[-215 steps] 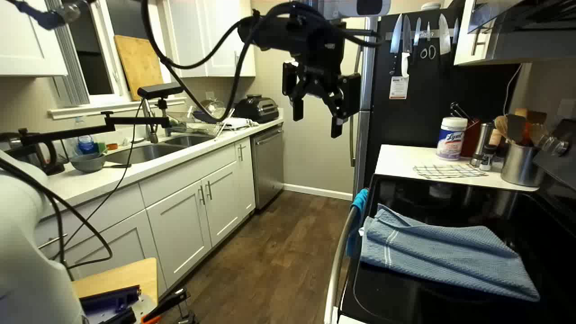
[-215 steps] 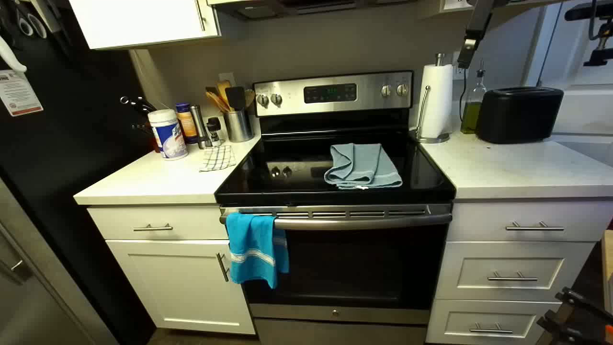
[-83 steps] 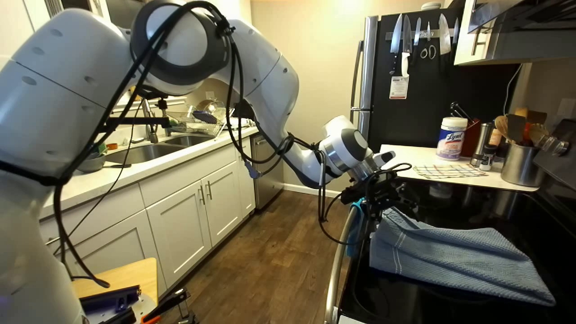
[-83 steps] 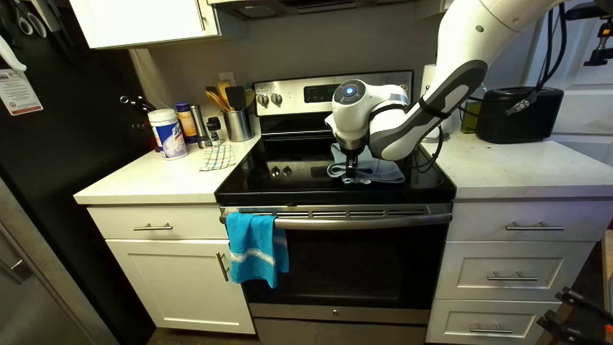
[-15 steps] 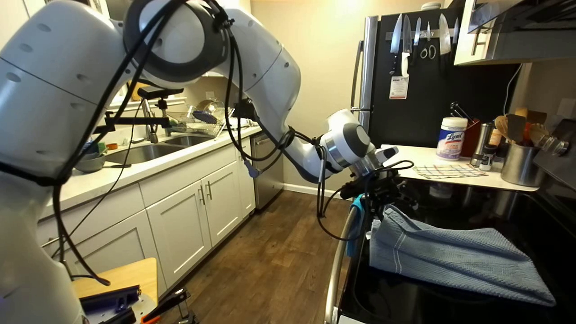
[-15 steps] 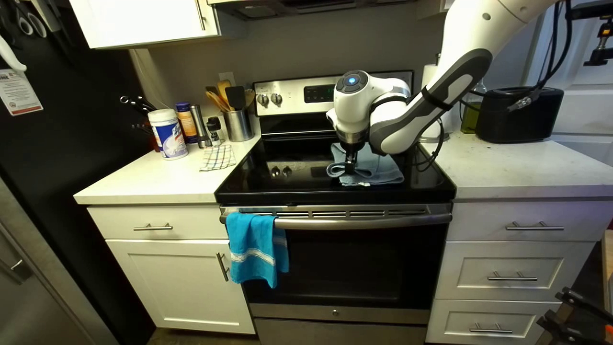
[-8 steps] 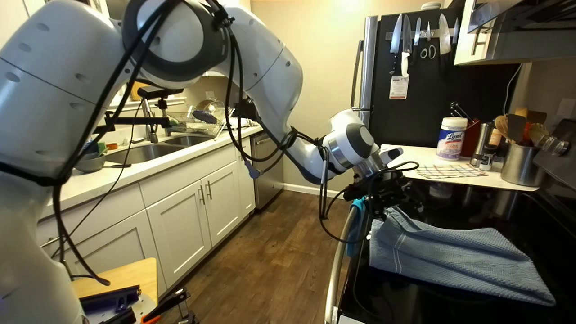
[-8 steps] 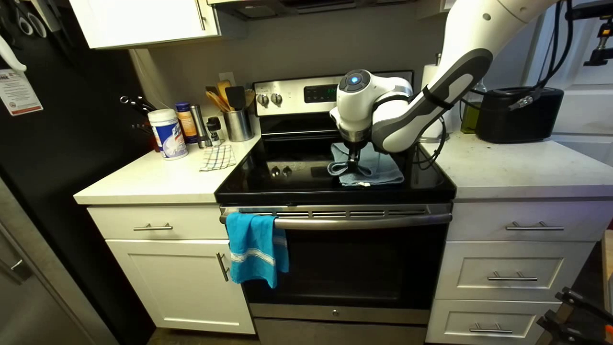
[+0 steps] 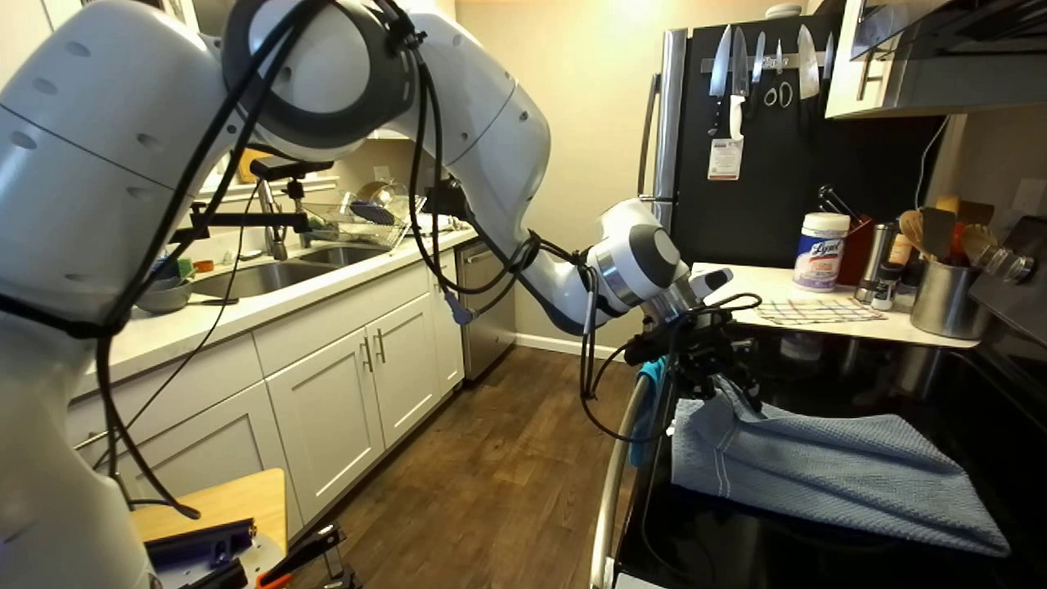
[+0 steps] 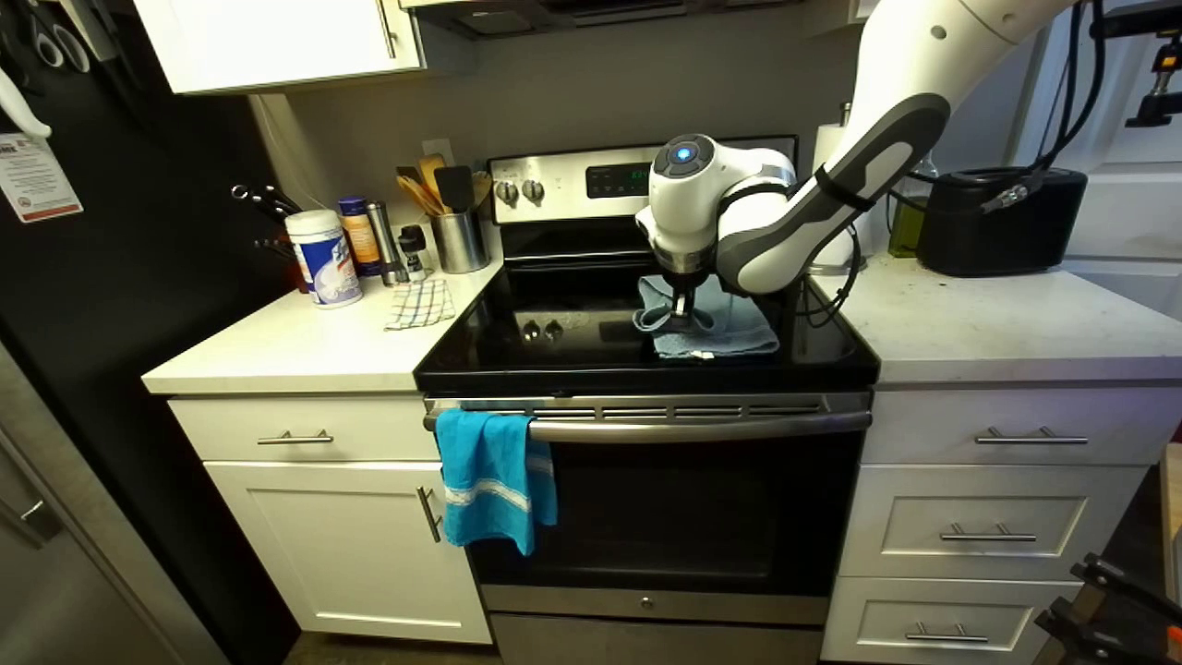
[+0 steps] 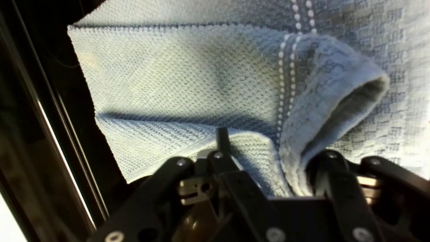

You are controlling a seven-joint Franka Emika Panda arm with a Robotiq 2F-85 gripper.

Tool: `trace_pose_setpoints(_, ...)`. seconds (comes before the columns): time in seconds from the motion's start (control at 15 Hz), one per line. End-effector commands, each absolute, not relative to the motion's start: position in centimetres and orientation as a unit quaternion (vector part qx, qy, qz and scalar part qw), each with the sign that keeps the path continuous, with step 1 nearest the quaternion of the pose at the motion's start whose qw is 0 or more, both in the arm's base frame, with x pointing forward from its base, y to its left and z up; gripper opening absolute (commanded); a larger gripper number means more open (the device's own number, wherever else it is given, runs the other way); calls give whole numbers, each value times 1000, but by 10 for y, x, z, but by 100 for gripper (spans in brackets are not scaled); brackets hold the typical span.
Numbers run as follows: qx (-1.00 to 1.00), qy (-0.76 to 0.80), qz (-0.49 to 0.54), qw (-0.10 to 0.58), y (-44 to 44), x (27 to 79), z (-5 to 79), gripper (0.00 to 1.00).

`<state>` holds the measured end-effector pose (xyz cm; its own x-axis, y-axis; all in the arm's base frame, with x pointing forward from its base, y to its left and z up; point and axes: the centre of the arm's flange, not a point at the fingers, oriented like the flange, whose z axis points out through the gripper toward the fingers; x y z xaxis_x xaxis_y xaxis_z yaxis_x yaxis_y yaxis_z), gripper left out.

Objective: Hang the blue towel on the oven handle

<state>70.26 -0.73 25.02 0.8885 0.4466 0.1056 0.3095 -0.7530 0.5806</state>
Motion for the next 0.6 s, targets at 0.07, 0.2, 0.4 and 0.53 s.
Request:
trace_pose_setpoints(0.07, 928, 209, 118, 284, -9, 691, 255, 15)
trace_pose_setpoints(0.2, 928, 210, 118, 284, -8, 691, 255, 2)
trace_pose_setpoints(0.4, 928, 211, 119, 284, -7, 690, 255, 0)
trace_pose_setpoints(0.53, 926, 212, 126, 286, -9, 686, 266, 1)
